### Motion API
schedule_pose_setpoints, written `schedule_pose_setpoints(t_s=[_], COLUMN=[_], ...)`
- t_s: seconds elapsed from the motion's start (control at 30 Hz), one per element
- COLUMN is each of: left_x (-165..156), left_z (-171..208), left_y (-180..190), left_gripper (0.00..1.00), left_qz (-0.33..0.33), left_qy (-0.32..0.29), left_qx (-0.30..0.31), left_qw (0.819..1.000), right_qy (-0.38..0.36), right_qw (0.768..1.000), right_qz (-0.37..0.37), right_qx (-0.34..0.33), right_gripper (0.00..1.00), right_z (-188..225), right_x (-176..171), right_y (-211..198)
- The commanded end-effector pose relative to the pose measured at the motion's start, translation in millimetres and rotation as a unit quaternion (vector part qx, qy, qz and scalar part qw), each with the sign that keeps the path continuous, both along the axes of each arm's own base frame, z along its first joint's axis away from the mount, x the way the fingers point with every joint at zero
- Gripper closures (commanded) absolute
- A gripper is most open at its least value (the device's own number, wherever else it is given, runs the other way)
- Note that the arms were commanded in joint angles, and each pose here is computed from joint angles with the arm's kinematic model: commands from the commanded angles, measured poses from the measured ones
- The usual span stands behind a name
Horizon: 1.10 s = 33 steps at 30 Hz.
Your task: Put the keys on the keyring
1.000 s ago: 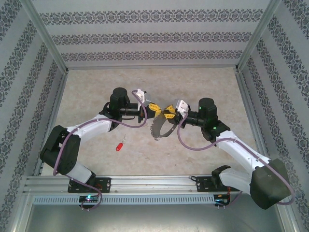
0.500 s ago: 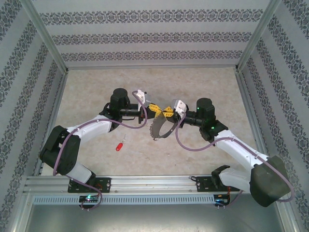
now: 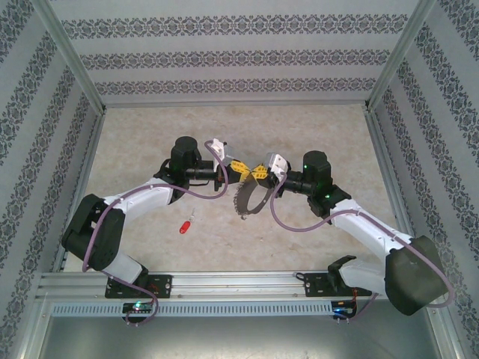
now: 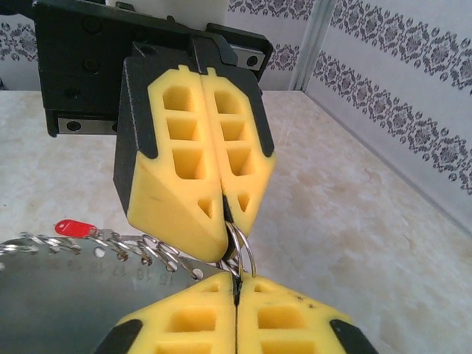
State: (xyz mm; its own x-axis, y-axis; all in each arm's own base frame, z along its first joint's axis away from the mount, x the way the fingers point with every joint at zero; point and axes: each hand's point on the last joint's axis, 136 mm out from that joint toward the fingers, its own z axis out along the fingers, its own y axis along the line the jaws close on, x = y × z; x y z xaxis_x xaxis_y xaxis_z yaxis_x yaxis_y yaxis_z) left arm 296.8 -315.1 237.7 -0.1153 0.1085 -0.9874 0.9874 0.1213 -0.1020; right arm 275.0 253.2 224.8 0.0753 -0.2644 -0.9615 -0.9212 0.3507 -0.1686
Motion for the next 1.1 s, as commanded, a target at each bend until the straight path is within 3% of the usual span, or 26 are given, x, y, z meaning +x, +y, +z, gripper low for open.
schedule_pose_setpoints(t_s=[0.0, 0.13, 0.23, 0.37, 0.53, 0.93, 1.07], left_x=[-14, -8, -3, -11, -10, 6, 6], left_z=[16, 7, -9, -26, -43, -65, -78], left_y=[-9, -10, -10, -5, -1, 0, -1], left_gripper=[1.00, 0.99, 0.75, 0.65, 0.65, 0.65, 0.70], left_qz=[-0.040, -0.034, -0.028, -0.045, -0.043, -0.015, -0.025], left_qy=[-0.041, -0.025, 0.004, 0.018, 0.035, 0.019, 0.028], left_qx=[-0.020, 0.004, 0.049, 0.094, 0.134, 0.158, 0.165], left_qw=[0.998, 0.999, 0.998, 0.994, 0.989, 0.987, 0.986], right_qy=[-0.016, -0.016, -0.016, -0.013, -0.017, 0.025, 0.019], right_qw=[0.998, 0.999, 1.000, 0.998, 0.992, 0.989, 0.990], right_qz=[0.052, 0.041, 0.023, -0.004, -0.027, -0.029, -0.006], right_qx=[0.020, 0.013, -0.004, -0.058, -0.122, -0.146, -0.141], right_gripper=[0.99, 1.00, 1.00, 1.00, 1.00, 1.00, 1.00], right_z=[12, 8, 0, -16, -34, -58, -64], right_x=[-13, -8, -3, 3, 15, 19, 13], right_y=[14, 12, 8, 0, -10, -9, -4])
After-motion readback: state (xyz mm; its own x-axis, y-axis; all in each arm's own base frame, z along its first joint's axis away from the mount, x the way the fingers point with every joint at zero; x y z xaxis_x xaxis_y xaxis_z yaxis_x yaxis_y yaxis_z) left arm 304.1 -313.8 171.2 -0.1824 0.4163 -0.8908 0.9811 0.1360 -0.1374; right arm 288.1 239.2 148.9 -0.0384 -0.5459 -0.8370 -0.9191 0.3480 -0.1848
